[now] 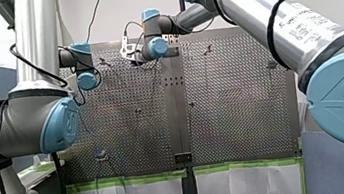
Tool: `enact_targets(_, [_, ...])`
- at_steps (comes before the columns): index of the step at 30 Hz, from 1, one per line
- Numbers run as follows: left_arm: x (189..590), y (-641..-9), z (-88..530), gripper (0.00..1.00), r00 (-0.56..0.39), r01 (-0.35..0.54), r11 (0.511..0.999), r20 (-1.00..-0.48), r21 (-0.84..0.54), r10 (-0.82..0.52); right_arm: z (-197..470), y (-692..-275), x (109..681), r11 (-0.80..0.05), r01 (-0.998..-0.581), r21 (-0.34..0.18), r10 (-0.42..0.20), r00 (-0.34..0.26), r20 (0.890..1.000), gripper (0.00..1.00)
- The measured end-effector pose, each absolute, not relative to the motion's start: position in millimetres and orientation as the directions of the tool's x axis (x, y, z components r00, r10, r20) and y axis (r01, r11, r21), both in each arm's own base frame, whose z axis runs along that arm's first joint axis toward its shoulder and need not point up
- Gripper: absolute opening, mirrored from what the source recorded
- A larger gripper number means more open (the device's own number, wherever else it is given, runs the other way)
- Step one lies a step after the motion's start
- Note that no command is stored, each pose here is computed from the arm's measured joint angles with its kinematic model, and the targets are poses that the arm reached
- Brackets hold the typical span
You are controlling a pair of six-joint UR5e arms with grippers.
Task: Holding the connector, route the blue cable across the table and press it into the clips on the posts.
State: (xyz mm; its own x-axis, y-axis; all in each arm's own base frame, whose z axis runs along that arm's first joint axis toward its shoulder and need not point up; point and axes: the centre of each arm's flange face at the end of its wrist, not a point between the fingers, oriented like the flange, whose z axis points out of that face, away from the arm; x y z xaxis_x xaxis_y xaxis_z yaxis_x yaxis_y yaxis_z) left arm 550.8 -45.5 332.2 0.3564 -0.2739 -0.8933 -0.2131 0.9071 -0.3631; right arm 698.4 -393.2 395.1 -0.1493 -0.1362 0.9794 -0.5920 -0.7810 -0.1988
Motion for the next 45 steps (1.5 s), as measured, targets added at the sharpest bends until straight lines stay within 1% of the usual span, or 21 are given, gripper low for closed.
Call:
enact_targets(1, [550,-45,331,1.00,0.351,-0.224,0.905,-0.897,-0.361,-0.270,396,-393,698,-0.781,-0.592,-0.199,-0.136,-0.150,0.979,0.00])
enact_targets(7, [542,-41,332,1.00,0.326,-0.285,0.893,-0.912,-0.347,-0.250,400,-393,697,-0.781,-0.592,-0.198,-0.131,-0.154,0.979,0.00])
enact_targets(15, [524,-45,339,1.00,0.305,-0.291,0.882,-0.910,-0.371,-0.282,418,-390,692,-0.781,-0.593,-0.198,-0.119,-0.170,0.978,0.00])
enact_targets(26, [482,-63,334,1.00,0.213,-0.225,0.883,-0.905,-0.413,-0.369,419,-390,688,-0.764,-0.613,-0.200,-0.124,-0.164,0.979,0.00])
enact_targets(38, [426,-94,322,1.00,0.055,-0.143,0.923,-0.934,-0.357,-0.353,416,-393,684,-0.731,-0.652,-0.201,-0.129,-0.157,0.979,0.00])
enact_targets(41, [416,-100,326,1.00,0.033,-0.117,0.928,-0.936,-0.353,-0.352,416,-394,684,-0.727,-0.656,-0.202,-0.129,-0.159,0.979,0.00])
enact_targets(45, [409,-107,338,1.00,0.030,-0.082,0.936,-0.939,-0.343,-0.342,416,-396,682,-0.724,-0.659,-0.204,-0.130,-0.161,0.978,0.00])
